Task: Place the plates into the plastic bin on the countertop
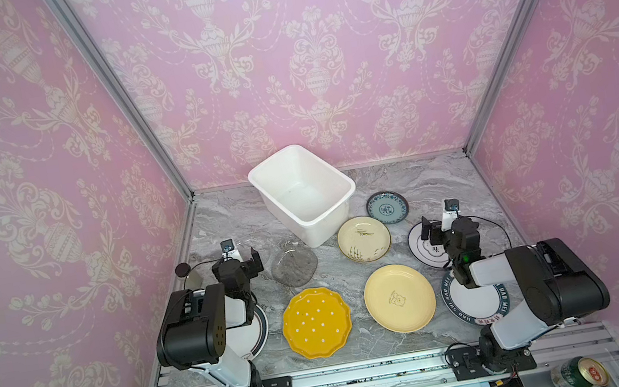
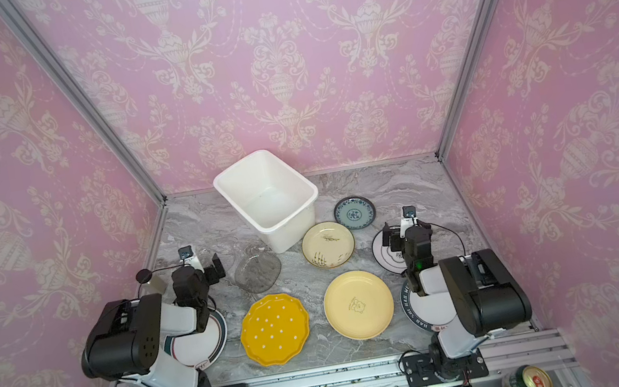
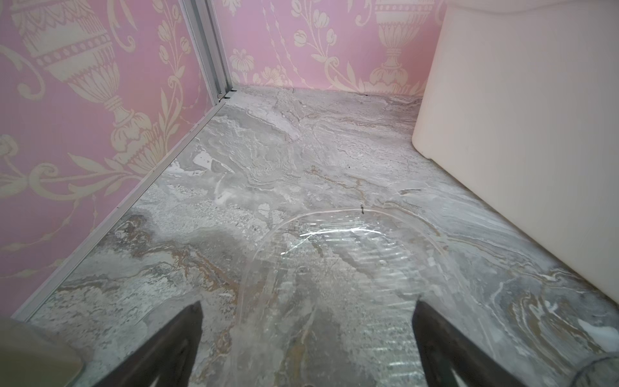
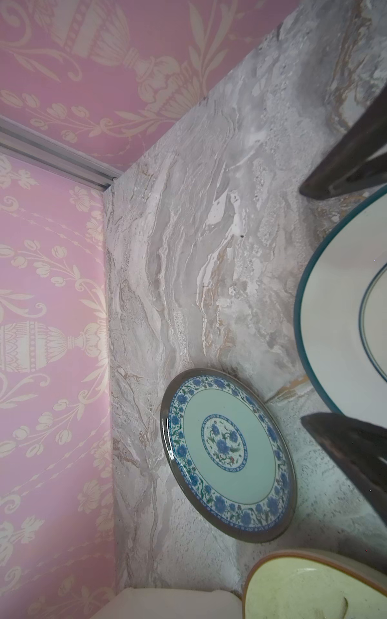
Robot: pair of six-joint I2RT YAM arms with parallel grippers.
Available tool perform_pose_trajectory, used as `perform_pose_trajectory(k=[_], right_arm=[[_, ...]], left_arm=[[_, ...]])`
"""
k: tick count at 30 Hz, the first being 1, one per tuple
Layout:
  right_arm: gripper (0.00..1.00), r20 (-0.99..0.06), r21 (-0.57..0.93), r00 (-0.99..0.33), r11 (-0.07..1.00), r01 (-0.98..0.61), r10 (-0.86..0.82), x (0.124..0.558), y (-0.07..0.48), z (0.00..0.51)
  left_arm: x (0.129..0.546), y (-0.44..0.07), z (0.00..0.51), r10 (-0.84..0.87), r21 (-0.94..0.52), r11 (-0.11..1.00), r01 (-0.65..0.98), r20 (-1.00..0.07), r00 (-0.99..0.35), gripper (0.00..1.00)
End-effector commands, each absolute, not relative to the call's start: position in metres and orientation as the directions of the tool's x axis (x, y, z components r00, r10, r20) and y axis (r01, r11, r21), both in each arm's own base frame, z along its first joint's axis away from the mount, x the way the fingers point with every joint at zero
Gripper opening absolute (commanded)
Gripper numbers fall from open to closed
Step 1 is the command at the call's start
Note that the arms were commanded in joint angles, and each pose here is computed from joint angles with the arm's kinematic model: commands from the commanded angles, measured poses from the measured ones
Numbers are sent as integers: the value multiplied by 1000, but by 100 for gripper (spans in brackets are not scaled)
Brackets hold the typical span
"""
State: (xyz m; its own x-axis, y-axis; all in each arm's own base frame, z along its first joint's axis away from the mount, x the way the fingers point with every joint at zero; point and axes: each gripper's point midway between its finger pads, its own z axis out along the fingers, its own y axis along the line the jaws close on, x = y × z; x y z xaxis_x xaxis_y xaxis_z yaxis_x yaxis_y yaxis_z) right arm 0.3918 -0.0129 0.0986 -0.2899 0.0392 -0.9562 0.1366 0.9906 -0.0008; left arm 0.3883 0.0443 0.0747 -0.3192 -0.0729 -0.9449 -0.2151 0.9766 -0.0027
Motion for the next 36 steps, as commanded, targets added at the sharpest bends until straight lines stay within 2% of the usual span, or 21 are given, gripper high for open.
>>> perform_pose_trajectory(k=[1, 28, 32, 36], right_arm=[[100, -955, 2, -294, 993, 117, 36, 391, -8, 97], [100, -955, 4, -294, 993, 117, 39, 391, -8, 98], [100, -949, -1, -312, 994, 109, 33, 394, -7, 104], [100, -937, -42, -349, 997, 58, -19, 394, 6, 129]], left_arm=[[392, 39, 79, -51, 11, 982, -189, -946, -320, 99], [392, 40, 78, -59, 3, 982, -187, -945, -323, 99], [391, 27, 90, -27, 8, 994, -112, -953, -303, 99], [390, 22, 118, -17, 26, 995, -98, -913, -408, 99]])
